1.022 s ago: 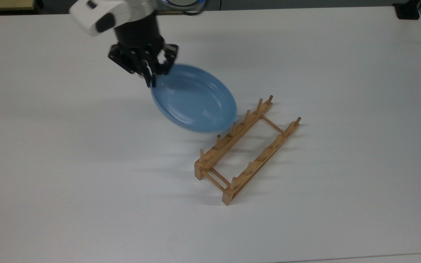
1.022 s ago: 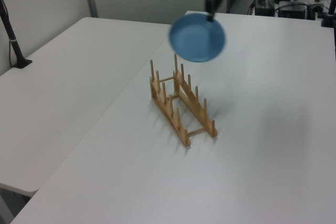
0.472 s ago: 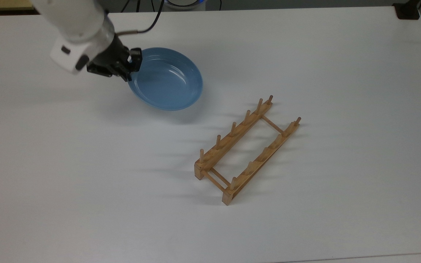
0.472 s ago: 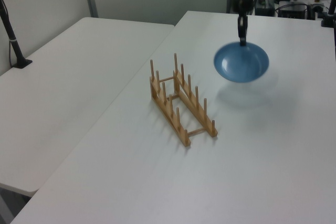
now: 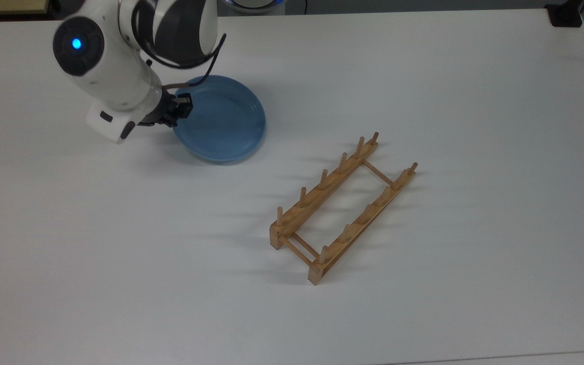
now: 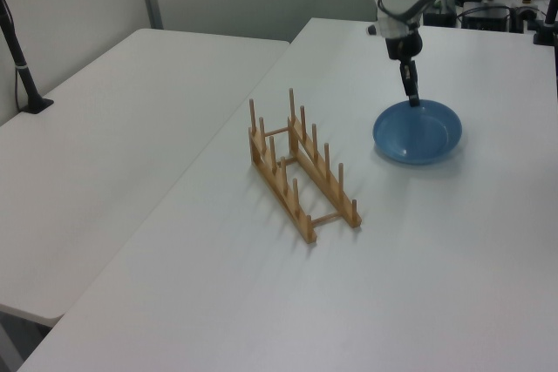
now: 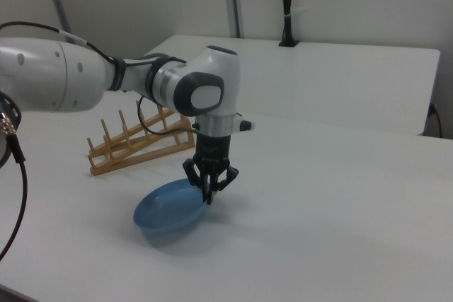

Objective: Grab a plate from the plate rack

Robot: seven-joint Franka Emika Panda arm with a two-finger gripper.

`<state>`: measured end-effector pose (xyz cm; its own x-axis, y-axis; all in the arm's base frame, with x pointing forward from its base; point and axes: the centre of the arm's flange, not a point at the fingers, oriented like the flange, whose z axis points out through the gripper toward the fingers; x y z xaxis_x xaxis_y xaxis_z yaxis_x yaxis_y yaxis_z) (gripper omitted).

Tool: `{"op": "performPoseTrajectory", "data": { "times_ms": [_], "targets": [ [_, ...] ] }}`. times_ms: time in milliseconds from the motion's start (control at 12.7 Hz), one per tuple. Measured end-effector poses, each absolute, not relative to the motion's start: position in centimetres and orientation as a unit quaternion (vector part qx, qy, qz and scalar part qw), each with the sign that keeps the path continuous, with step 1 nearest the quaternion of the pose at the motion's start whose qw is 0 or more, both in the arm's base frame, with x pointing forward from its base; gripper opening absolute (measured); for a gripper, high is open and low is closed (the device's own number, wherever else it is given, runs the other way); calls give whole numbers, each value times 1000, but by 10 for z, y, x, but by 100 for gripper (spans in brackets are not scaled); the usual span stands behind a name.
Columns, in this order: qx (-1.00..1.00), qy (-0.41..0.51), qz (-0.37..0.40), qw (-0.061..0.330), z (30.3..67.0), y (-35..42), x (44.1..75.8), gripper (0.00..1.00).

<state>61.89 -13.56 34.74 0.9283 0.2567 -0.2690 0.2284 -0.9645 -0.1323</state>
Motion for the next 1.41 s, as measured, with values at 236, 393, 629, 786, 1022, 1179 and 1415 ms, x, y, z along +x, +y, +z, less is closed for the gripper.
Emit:
{"op": "performPoseTrajectory", "data": {
  "times_ms": [236,393,629,786,1022,1179,1415],
  "targets": [
    [-977,-139,156,30,335,-140,614,8],
    [-976,-144,162,26,330,-141,611,12],
    [-975,-148,166,21,329,-143,610,38],
    [-978,-135,156,17,341,-143,611,67],
    [-991,-69,111,0,397,-135,612,88],
    [-995,-36,91,-10,448,-122,601,100],
    [-998,4,60,-20,526,-81,577,100]
  ]
}}
